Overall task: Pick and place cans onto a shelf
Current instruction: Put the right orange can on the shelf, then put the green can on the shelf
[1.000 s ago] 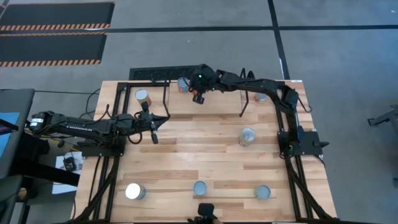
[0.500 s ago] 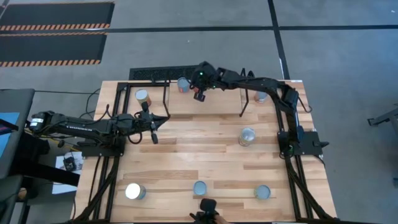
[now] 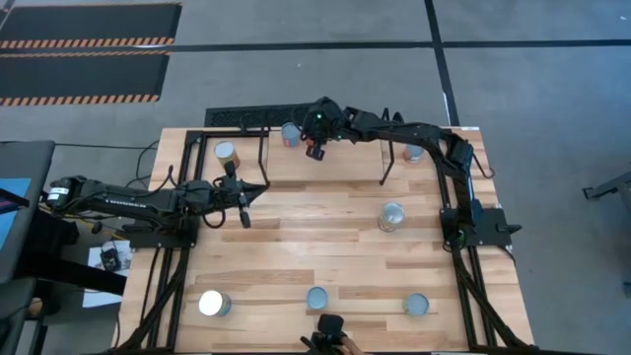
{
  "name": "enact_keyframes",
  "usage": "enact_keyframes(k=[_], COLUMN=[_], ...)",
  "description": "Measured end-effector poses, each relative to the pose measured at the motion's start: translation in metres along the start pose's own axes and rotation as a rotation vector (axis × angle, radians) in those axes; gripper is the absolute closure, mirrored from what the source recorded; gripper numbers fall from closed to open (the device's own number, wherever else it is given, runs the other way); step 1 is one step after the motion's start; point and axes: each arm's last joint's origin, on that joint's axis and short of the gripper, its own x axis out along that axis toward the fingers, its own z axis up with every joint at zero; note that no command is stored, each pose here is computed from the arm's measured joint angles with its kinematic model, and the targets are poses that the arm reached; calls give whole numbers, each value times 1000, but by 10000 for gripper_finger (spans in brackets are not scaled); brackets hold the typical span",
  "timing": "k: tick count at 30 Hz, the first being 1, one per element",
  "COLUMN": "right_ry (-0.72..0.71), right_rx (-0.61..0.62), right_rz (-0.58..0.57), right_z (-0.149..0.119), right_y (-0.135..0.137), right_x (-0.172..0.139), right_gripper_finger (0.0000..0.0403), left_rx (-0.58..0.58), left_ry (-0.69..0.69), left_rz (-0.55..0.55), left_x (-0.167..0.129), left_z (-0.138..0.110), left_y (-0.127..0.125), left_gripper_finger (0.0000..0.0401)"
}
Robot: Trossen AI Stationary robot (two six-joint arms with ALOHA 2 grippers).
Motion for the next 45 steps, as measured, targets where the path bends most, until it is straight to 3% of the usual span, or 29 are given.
enact_keyframes(k=[6, 11, 14, 18, 20, 30, 34, 39, 45], right_ry=[-37, -99, -137, -206, -258, -580, -639, -574, -370], right_rx=[24, 27, -6, -58, -61, 83, 108, 146, 342], right_rz=[-7, -11, -8, -1, 1, 69, 19, -148, -324], right_z=[5, 20, 31, 31, 21, -69, -97, -128, -165], right_y=[0, 0, 2, 9, 16, 65, 82, 86, 63], right_x=[-3, -34, -65, -111, -127, -184, -216, -250, -267], right_gripper_finger=[282, 267, 291, 362, 390, 395, 397, 397, 398], left_rx=[0, 5, 23, 34, 46, 80, 79, 79, 78], left_ry=[0, 0, 2, 3, 3, 2, 1, -1, -1], left_rz=[0, 0, 0, 0, 0, 0, 1, 1, 1], left_x=[0, 0, 0, 0, 0, 0, 0, 0, 0], left_z=[0, 0, 0, 0, 0, 0, 0, 0, 0], left_y=[0, 0, 0, 0, 0, 0, 0, 0, 0], left_gripper_finger=[401, 401, 401, 401, 401, 401, 401, 401, 401])
